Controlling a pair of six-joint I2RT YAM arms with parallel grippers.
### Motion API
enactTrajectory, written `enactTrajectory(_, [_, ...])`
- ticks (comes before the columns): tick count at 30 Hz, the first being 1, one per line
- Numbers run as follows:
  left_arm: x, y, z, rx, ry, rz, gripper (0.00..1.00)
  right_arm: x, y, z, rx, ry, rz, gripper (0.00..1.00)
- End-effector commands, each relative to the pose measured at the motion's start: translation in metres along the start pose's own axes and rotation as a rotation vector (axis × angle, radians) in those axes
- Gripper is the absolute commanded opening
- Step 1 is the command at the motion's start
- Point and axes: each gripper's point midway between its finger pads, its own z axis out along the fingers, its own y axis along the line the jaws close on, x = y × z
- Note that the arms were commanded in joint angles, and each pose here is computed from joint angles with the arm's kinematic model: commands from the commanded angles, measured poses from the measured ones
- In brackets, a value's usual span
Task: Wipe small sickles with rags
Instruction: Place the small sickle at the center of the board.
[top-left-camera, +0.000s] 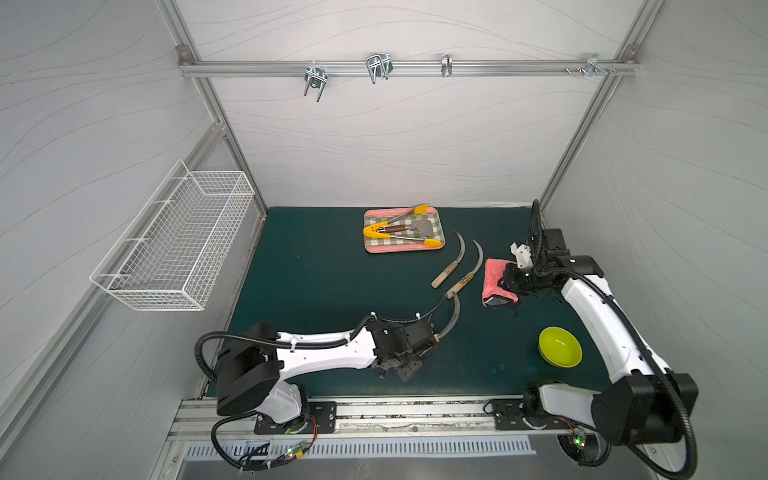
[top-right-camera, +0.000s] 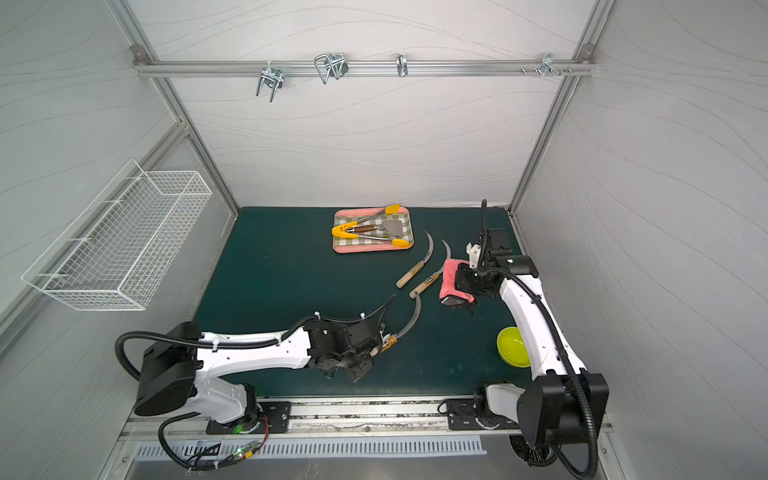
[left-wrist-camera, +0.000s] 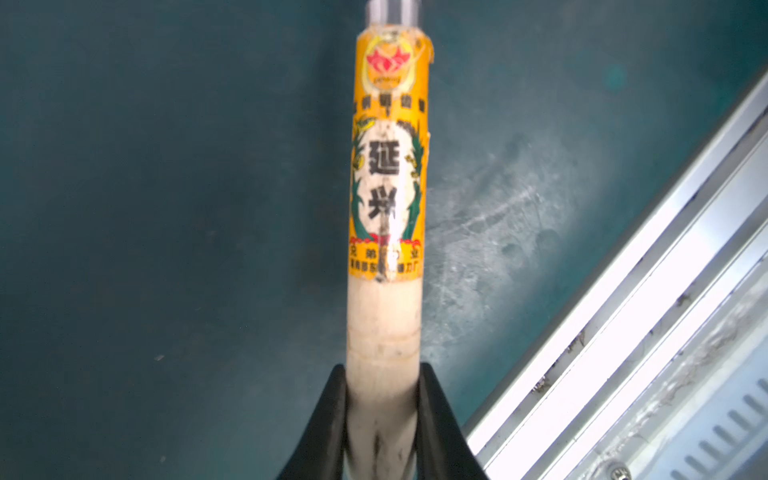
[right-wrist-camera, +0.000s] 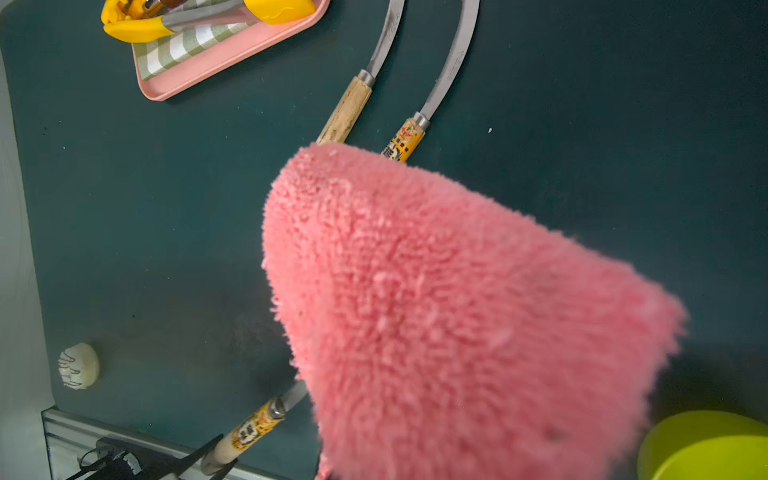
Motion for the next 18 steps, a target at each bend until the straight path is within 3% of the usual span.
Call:
enactTrajectory(1, [-0.021,-0.011,0.001,0.03,-0.024,0.098,0.0,0.008,0.002,-0.008,-0.014,0.017,-0.022,0.09])
enactTrajectory(12, [-0.057,-0.028,0.031,0.062,-0.043,0.185,0.0,0.008,0.0,-0.007,-0.003,0.03,-0.024,0.1])
enactTrajectory(18, [-0.074,-0.02,0.05,0.042,-0.052,0.14,0.0,0.01,-0.001,-0.005,-0.003,0.036,-0.019,0.1])
